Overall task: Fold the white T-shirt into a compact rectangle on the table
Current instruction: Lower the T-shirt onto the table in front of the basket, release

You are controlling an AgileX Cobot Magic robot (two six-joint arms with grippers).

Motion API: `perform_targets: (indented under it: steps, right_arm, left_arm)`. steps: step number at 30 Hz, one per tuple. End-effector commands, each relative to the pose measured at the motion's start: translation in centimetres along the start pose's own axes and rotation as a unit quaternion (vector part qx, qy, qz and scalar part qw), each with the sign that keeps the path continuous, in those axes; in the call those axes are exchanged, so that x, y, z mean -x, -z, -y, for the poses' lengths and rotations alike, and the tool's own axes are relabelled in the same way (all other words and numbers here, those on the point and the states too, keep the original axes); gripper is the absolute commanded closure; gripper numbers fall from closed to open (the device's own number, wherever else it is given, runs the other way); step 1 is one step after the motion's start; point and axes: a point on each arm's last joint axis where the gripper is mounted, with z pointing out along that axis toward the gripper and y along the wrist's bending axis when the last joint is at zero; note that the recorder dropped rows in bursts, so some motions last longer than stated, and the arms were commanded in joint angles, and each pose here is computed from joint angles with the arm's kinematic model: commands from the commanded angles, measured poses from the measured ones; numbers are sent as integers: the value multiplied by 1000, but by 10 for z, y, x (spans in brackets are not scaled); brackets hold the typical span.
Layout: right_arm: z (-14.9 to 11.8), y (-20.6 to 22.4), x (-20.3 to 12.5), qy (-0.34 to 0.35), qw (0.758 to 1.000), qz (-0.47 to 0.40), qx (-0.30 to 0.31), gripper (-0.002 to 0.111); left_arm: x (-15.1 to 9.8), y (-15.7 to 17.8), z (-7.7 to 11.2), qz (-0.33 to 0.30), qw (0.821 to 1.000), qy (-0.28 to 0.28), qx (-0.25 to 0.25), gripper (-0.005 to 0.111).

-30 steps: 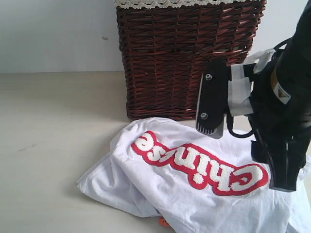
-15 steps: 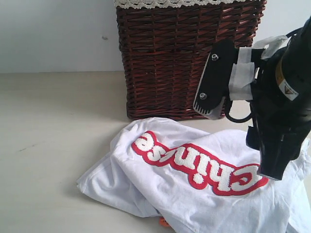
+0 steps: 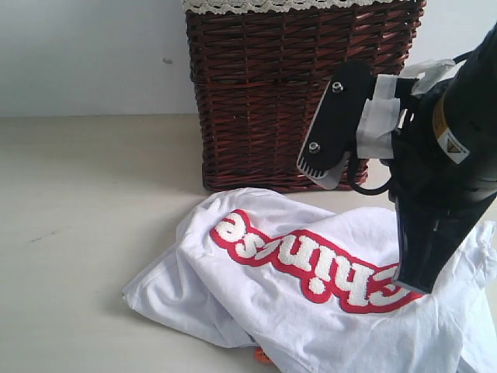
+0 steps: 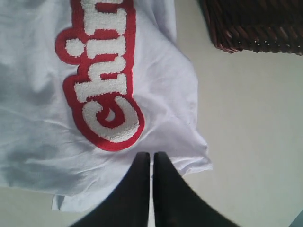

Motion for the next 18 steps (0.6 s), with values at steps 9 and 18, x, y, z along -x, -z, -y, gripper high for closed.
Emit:
perform_targets:
  steps: [9, 18]
  right_arm:
    - [1, 4, 1, -5, 1000, 13, 0, 108]
    - [5, 26, 0, -76, 989, 125, 3, 108]
  left_arm:
    - [20, 3, -5, 117, 938, 326, -11, 106]
    - [78, 23, 32, 148, 907, 273, -283, 107]
